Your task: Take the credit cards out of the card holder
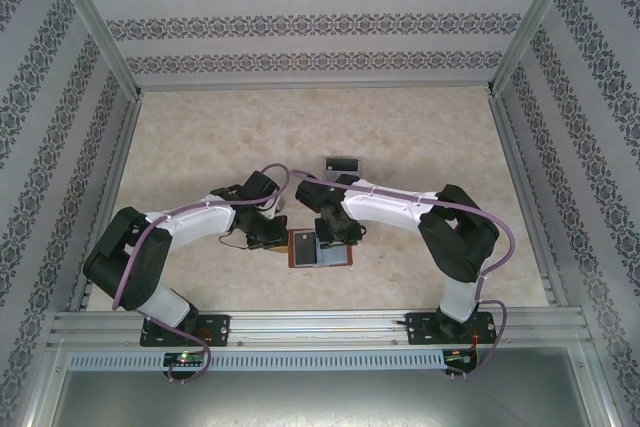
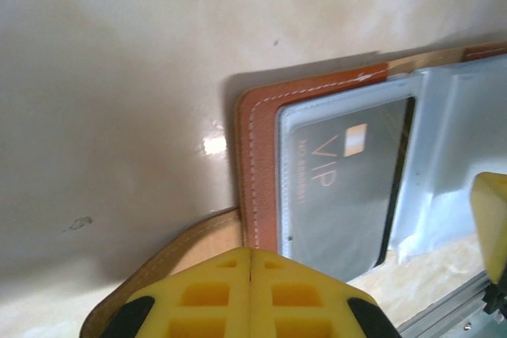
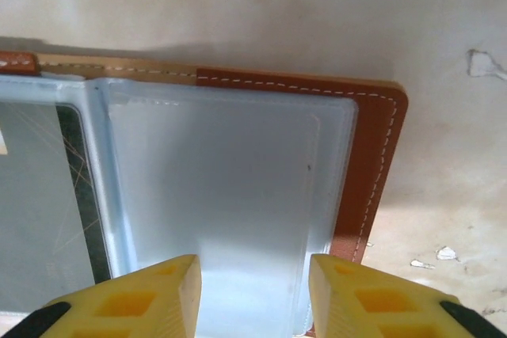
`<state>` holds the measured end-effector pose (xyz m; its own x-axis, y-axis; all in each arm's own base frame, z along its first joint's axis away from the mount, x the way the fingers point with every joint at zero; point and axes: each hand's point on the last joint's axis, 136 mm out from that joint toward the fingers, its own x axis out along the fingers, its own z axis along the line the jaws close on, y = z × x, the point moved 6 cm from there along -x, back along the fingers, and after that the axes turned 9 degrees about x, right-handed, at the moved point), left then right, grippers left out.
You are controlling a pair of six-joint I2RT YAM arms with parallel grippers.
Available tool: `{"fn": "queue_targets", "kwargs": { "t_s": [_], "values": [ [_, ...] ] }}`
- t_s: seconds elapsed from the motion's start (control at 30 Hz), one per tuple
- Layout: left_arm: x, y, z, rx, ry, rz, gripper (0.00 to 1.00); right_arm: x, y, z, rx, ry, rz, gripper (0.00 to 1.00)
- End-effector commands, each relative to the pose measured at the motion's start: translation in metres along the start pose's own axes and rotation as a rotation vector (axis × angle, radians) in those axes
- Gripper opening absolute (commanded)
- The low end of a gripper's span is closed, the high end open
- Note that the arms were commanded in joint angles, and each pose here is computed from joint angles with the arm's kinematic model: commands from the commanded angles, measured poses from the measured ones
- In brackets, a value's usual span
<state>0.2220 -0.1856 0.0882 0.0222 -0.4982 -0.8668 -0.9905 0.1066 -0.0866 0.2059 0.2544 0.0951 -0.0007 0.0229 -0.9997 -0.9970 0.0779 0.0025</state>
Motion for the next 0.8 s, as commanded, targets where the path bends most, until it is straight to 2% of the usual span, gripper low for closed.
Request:
{"fn": "queue_targets", "kwargs": {
  "t_s": [0.0, 0.43, 0.77],
  "values": [
    [-0.01, -0.005, -0.005, 0.003, -0.004, -0.013, 0.04, -0.008, -0.002, -0.011, 0.001, 0.026, -0.033, 0.45],
    [-0.014, -0.018, -0.019, 0.013, 0.012, -0.023, 0.04, -0.004, -0.003, -0.019, -0.009, 0.04, -0.04, 0.54],
    [0.0, -0.021, -0.03, 0.036, 0.01, 0.015, 0.04, 0.008, 0.0, -0.025, -0.009, 0.051, -0.023, 0.54]
  ]
}}
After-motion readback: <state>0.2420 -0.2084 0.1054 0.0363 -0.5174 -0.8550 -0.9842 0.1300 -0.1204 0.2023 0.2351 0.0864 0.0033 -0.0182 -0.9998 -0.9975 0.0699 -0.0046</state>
